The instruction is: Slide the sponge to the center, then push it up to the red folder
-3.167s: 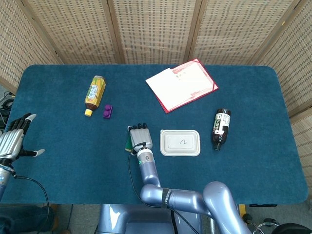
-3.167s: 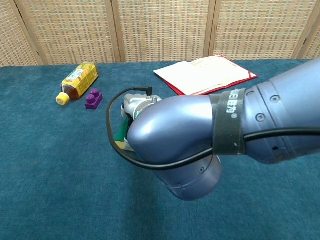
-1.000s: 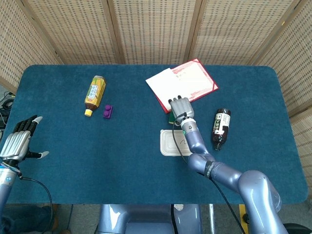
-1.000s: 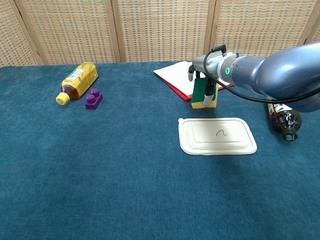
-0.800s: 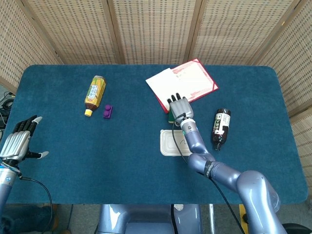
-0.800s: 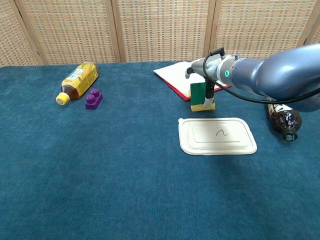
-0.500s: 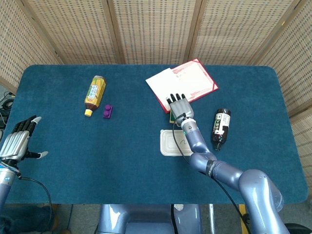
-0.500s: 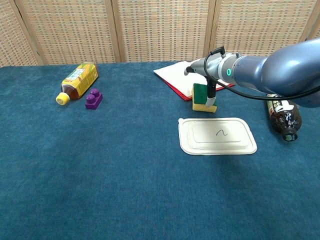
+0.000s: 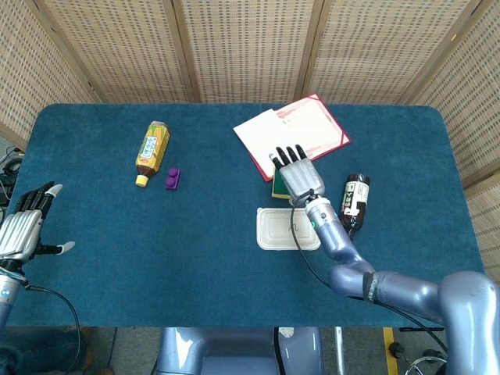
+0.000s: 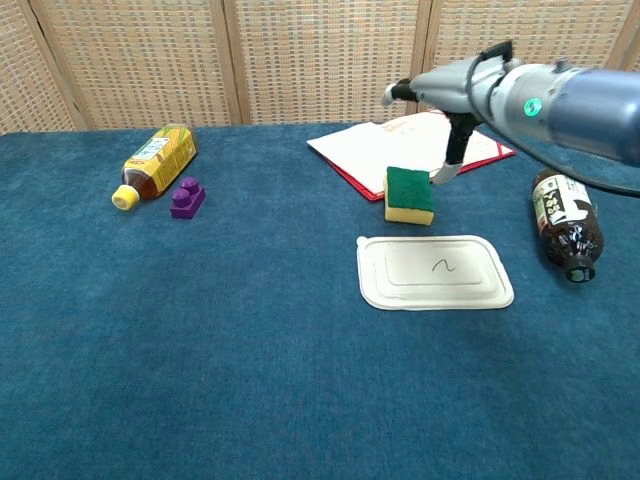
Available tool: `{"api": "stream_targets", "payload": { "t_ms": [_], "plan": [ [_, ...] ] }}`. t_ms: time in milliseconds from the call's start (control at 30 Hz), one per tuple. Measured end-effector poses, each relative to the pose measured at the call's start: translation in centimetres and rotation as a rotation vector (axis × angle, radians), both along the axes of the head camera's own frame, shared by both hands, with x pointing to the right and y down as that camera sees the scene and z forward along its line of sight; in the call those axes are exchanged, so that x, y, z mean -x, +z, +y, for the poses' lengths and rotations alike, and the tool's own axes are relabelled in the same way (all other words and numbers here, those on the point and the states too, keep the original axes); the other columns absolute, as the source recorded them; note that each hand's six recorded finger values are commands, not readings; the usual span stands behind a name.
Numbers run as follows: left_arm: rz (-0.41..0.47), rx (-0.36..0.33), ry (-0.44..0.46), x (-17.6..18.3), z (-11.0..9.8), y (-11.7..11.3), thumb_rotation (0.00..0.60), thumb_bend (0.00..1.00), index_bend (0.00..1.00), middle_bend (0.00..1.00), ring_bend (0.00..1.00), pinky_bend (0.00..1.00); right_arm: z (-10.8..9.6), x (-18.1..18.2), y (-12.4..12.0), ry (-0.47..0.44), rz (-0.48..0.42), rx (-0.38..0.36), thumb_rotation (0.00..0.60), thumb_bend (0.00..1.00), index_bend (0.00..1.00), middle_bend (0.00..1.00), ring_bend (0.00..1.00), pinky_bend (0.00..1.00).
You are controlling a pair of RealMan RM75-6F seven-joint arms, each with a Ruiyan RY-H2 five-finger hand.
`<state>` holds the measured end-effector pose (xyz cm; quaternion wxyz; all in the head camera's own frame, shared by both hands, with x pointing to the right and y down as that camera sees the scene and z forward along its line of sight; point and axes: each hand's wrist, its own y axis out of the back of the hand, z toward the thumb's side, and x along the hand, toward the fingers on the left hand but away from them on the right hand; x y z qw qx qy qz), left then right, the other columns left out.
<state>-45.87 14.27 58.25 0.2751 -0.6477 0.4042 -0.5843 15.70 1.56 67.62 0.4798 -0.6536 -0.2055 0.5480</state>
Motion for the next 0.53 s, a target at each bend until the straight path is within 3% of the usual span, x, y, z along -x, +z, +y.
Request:
{"api": "stream_targets", "payload": {
  "t_ms": [200,533],
  "plan": [
    [0.015,-0.041,0.024,-0.4,1.2,-1.1,0.600,0.00,0.00,0.00,0.00,0.00,1.8,-5.5,-3.7,-0.014,-0.075,-0.121,0.600,0.00,0.04,0.00,0.00,0.00],
    [0.009,-0.093,0.042,0.0,4.4,-2.2,0.600,0.00,0.00,0.00,0.00,0.00,10.3,-16.5,-8.2,0.065,-0.203,-0.242,0.600,0.00,0.03,0.00,0.00,0.00]
  ]
}}
